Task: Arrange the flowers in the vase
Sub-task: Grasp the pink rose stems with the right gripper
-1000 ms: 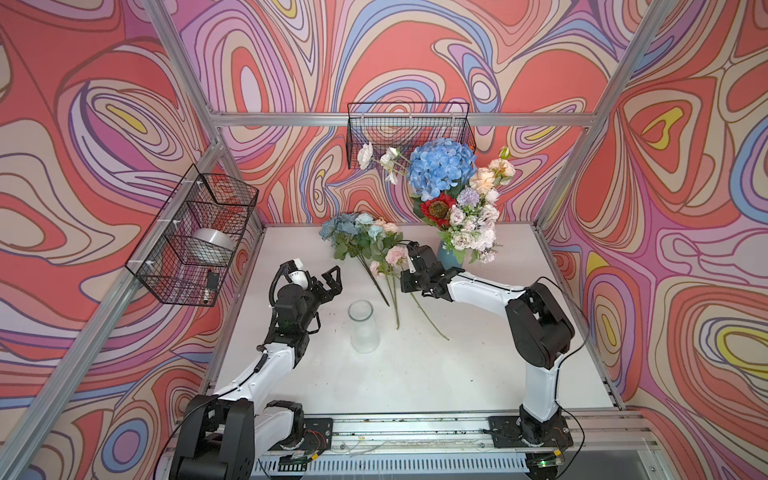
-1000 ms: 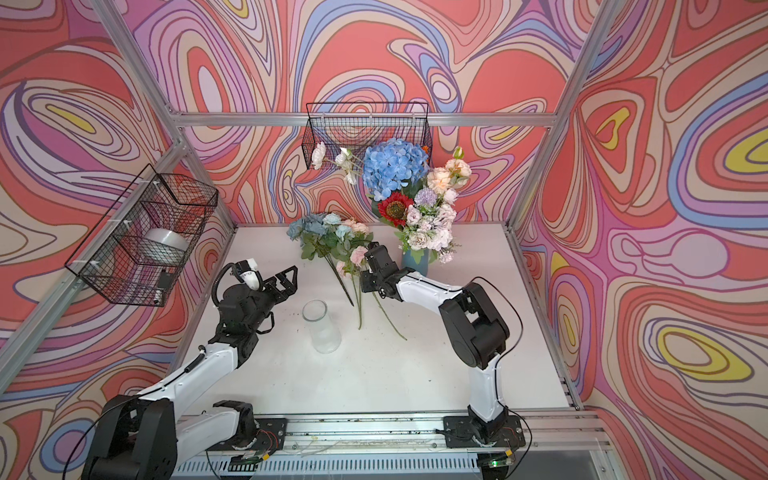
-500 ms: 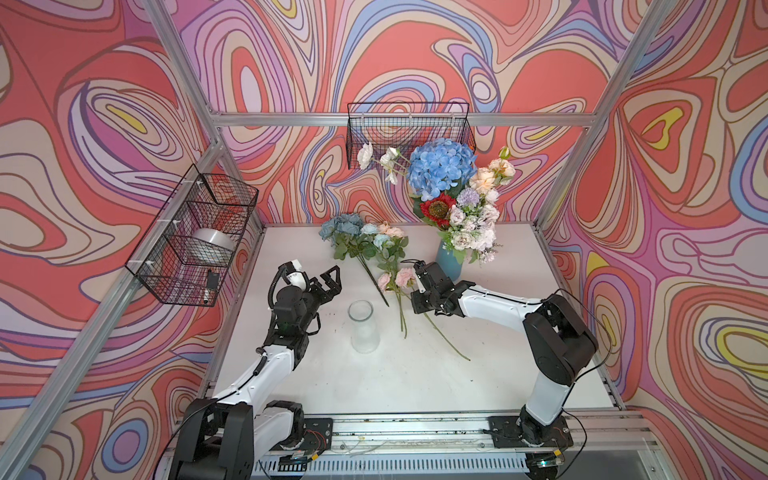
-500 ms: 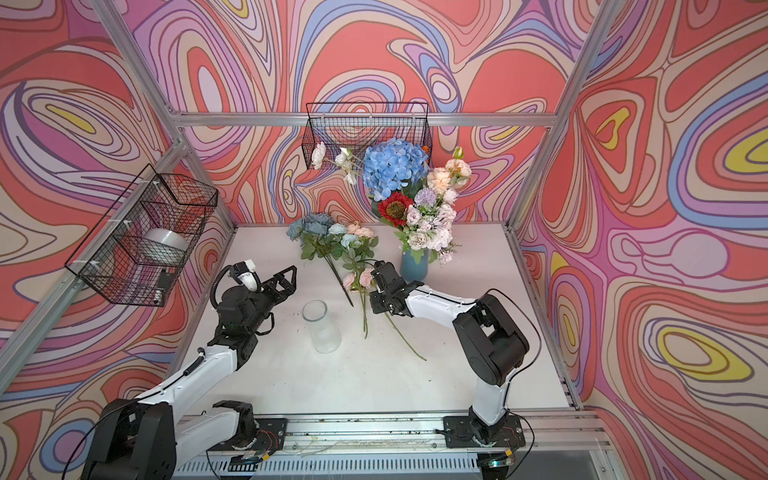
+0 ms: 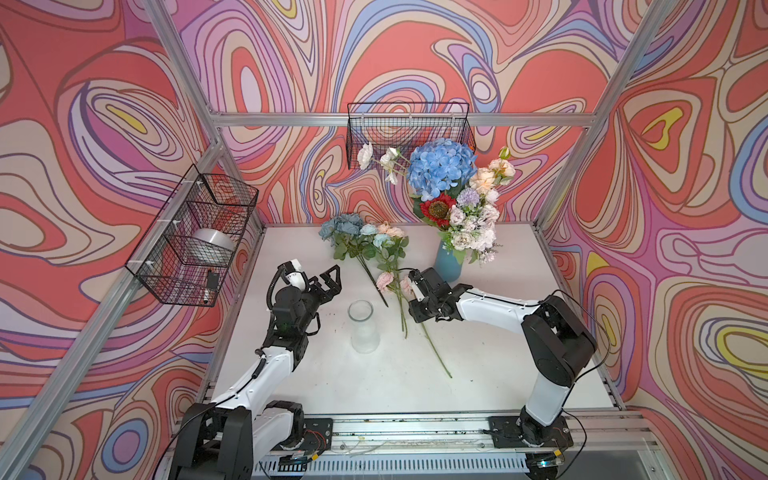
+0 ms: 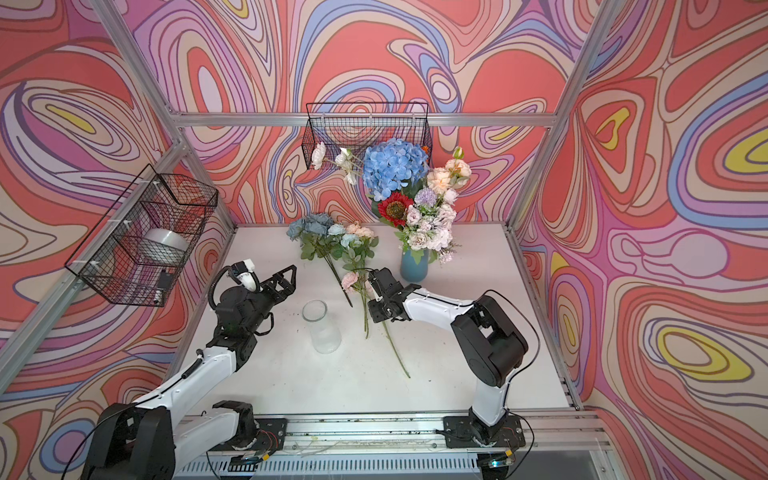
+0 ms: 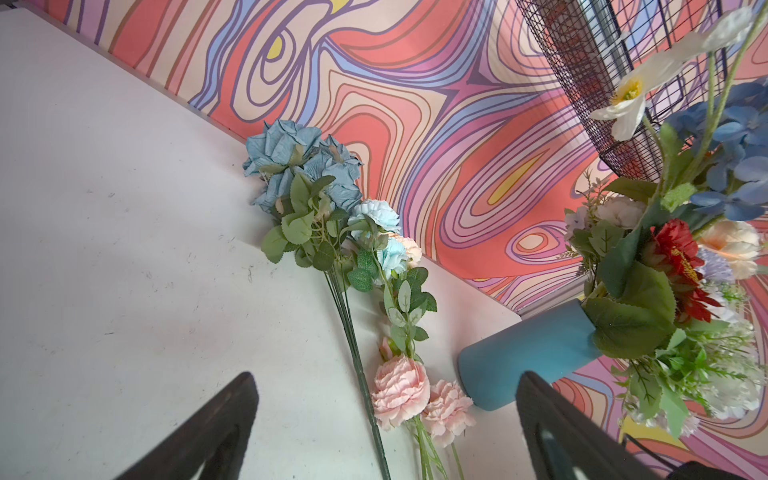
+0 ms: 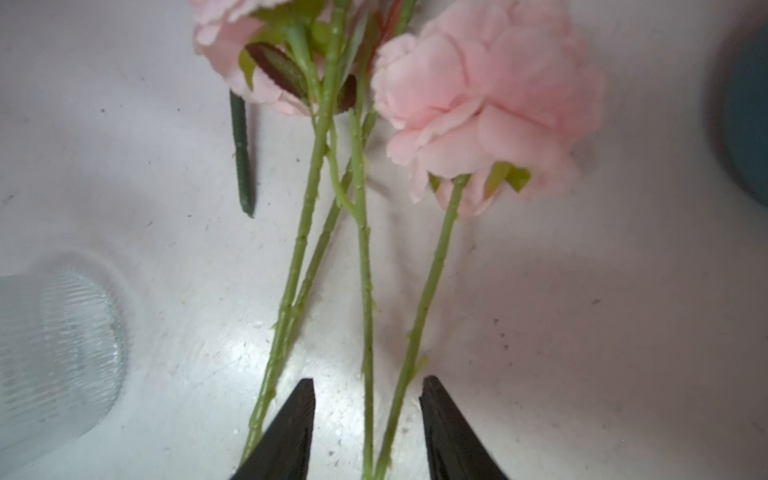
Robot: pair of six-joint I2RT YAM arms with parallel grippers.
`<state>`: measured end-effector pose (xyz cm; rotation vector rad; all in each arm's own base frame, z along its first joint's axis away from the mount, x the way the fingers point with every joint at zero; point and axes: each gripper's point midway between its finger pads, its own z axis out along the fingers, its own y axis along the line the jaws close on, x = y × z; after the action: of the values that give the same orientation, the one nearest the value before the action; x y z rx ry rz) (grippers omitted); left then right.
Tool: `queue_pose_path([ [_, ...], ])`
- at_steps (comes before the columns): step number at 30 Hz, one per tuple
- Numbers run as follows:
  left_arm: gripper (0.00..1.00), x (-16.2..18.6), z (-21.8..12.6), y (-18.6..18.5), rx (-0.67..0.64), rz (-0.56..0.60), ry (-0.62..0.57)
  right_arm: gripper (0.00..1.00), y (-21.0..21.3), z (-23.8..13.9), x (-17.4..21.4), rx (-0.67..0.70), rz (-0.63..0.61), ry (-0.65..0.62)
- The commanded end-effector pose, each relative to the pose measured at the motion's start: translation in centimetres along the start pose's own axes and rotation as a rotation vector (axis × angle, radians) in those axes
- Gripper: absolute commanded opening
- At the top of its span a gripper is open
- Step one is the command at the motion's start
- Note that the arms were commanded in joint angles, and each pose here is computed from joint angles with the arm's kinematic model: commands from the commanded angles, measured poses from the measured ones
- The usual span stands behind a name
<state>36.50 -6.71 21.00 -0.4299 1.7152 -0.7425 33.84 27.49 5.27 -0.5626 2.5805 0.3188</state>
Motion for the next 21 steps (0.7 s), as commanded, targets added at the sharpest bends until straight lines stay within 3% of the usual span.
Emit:
queue_pose_path([
  [1,1.00,-0.2,-0.2,-0.5,0.017,0.002,-0.005,0.44,-0.5,1.4,1.7,0.045,-0.017,0.058],
  [5,1.00,-0.3,-0.2,-0.5,0.017,0.004,-0.007,0.38,-1.5,1.7,2.3,0.127,-0.031,0.084],
  [9,1.00,-0.3,-0.1,-0.5,0.015,0.003,-0.011,0.39,-1.8,0.9,2.4,0.181,-0.050,0.084],
  [16,1.00,-0.5,-0.1,-0.7,0.019,0.004,-0.013,0.42,-0.1,-2.8,1.9,0.101,-0.007,0.045],
  [21,1.00,-0.5,-0.2,-0.6,0.016,0.002,-0.012,0.44,-1.2,-3.7,3.8,0.140,-0.001,0.073],
])
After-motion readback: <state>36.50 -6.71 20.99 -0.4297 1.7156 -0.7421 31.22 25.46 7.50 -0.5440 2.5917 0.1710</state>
